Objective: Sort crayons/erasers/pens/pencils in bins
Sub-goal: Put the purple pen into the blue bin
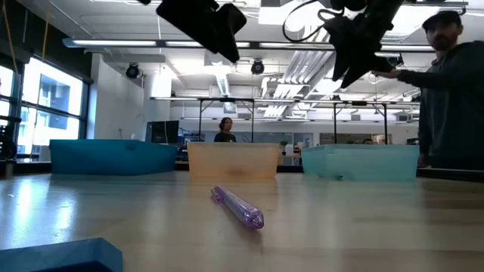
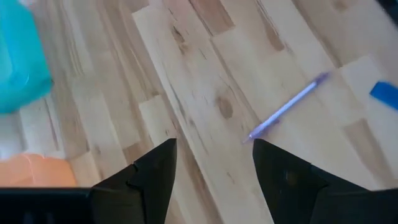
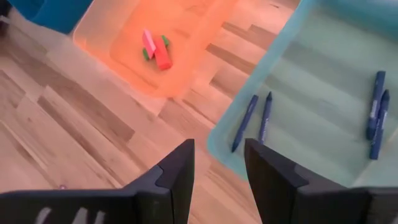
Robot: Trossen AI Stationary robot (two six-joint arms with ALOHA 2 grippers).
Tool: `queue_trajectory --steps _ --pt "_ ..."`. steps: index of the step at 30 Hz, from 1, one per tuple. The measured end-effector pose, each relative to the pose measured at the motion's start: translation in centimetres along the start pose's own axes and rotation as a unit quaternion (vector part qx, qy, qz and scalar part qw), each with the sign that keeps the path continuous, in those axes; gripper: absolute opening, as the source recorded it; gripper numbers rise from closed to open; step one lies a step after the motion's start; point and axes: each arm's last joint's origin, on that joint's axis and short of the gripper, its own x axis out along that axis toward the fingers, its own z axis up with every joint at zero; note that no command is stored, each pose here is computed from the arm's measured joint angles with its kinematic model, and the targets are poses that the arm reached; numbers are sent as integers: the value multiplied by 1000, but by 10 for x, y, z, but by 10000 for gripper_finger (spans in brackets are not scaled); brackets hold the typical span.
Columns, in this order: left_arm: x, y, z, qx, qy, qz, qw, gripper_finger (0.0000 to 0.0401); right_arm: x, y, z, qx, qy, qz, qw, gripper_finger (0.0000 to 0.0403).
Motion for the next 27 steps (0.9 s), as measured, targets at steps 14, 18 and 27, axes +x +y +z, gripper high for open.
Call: queue_trajectory --steps 14,18,27 --pt "40 -16 -4 71 59 -38 995 197 -1 30 -20 57 -32 -28 997 133" --pt "54 -25 -3 90 60 -46 993 197 -2 35 -24 67 -44 -33 996 133" --pt "88 -42 -3 148 69 -62 985 197 -3 41 -29 66 -51 -33 996 133"
